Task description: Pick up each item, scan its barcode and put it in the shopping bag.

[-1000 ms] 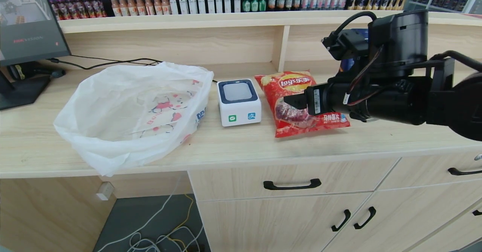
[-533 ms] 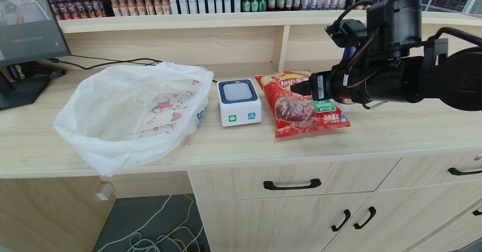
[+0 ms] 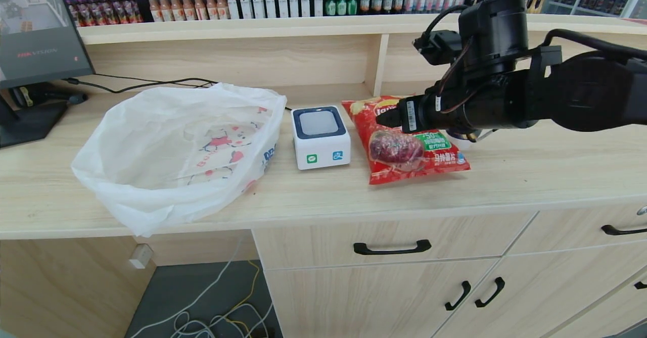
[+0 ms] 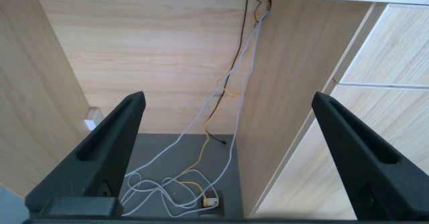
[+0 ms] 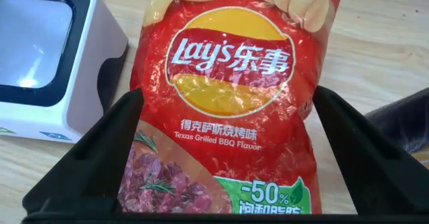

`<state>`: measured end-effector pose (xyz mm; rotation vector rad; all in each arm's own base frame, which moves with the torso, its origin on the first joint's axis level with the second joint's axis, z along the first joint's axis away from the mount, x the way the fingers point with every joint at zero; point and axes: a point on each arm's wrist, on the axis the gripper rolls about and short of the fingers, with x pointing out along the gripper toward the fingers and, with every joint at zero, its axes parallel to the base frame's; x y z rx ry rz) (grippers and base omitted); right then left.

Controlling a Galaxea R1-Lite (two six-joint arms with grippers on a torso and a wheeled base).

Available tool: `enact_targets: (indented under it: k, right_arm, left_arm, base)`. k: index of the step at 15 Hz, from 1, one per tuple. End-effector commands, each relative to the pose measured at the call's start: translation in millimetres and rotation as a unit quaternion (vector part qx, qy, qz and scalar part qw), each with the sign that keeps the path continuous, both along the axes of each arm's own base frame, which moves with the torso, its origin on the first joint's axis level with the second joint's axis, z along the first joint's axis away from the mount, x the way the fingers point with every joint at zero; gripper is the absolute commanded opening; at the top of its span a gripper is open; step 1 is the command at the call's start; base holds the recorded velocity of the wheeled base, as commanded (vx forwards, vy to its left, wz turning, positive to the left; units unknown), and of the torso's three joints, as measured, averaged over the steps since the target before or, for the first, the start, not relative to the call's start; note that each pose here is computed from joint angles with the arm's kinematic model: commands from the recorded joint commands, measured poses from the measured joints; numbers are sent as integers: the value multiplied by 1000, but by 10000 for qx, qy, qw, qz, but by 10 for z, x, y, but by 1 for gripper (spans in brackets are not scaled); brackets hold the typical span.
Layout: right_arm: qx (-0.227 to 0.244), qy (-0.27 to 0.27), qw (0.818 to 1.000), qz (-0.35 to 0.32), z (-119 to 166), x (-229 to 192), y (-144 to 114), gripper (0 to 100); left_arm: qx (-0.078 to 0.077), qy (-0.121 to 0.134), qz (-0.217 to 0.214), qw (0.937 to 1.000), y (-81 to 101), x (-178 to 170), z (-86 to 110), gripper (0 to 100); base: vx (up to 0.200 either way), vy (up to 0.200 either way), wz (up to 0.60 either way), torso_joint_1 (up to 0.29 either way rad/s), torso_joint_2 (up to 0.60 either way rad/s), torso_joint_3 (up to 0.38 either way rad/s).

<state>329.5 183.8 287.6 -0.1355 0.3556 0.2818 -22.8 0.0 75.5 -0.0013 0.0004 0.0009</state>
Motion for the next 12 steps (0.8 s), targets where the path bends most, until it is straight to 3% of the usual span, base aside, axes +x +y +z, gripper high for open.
enact_targets:
  k: [1, 12]
  right_arm:
    - [23, 98, 9999, 12, -68, 28, 52, 100]
    - [-72, 356, 9993, -26, -37, 64, 59, 100]
  left_arm:
    - [-1, -2, 3, 10000, 0, 0, 0, 100]
    - [6, -2, 3, 10000, 0, 0, 0, 100]
  base:
    - [0, 0, 0, 0, 0, 0]
    - [0, 0, 0, 0, 0, 0]
